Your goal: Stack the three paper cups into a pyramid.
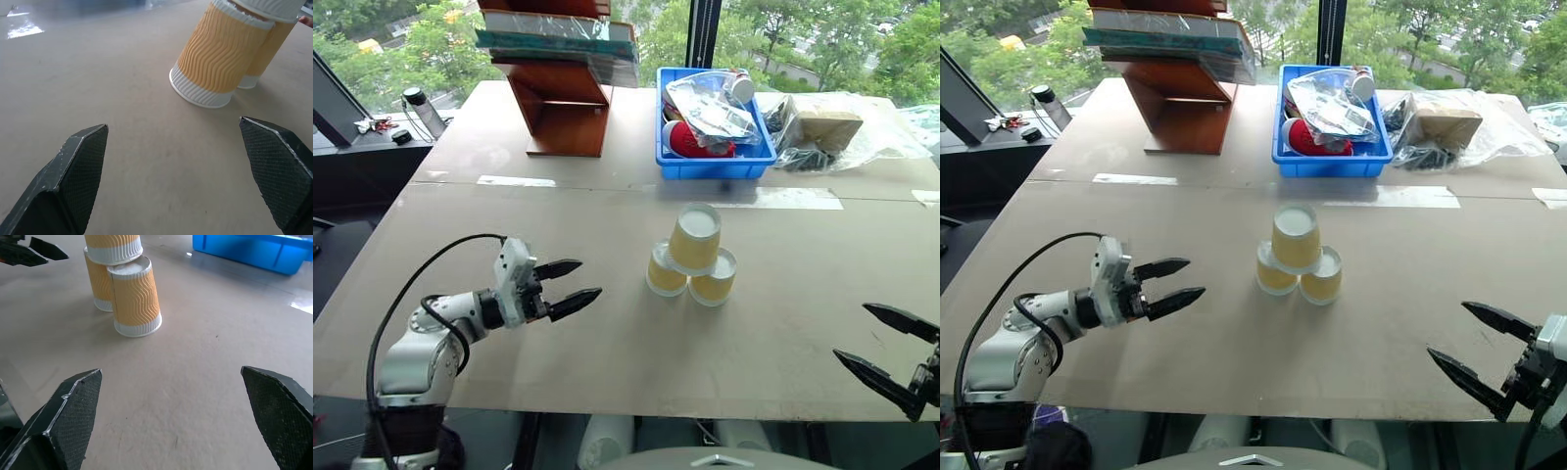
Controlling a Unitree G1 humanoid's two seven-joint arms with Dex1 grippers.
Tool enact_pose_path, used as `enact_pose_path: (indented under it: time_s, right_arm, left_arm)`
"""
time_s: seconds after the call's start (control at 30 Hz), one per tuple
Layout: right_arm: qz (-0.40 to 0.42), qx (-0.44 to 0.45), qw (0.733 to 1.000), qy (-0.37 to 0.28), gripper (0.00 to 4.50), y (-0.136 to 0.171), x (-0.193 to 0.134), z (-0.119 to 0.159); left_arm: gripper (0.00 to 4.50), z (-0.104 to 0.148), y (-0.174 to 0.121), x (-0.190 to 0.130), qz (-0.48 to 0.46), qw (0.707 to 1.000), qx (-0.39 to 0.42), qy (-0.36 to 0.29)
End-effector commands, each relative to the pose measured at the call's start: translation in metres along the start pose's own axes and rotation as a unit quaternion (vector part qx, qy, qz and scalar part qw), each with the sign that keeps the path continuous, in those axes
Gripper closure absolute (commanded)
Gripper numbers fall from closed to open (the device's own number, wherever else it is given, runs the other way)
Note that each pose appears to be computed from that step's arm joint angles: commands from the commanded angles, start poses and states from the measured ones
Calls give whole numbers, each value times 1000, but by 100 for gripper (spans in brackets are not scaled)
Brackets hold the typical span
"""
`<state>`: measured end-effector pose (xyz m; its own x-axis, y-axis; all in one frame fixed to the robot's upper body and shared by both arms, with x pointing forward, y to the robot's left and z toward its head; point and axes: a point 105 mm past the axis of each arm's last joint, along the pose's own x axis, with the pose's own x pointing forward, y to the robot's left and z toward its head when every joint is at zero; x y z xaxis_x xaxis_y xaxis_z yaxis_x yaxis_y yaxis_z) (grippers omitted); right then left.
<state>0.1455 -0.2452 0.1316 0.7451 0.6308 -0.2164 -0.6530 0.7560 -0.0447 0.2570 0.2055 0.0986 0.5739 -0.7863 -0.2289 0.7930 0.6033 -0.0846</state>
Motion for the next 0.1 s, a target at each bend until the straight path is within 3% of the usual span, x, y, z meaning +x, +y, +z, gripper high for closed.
enact_pose_path:
  time_s: [0.03, 0.1]
  right_arm:
    - [-31, -20, 999, -3, 0, -6, -9, 3]
    - [-31, -11, 999, 1, 0, -5, -8, -3]
  left_arm:
    - [10, 10, -1, -9, 26, 999, 33, -10]
    - [10, 5, -5, -13, 29, 999, 20, -4]
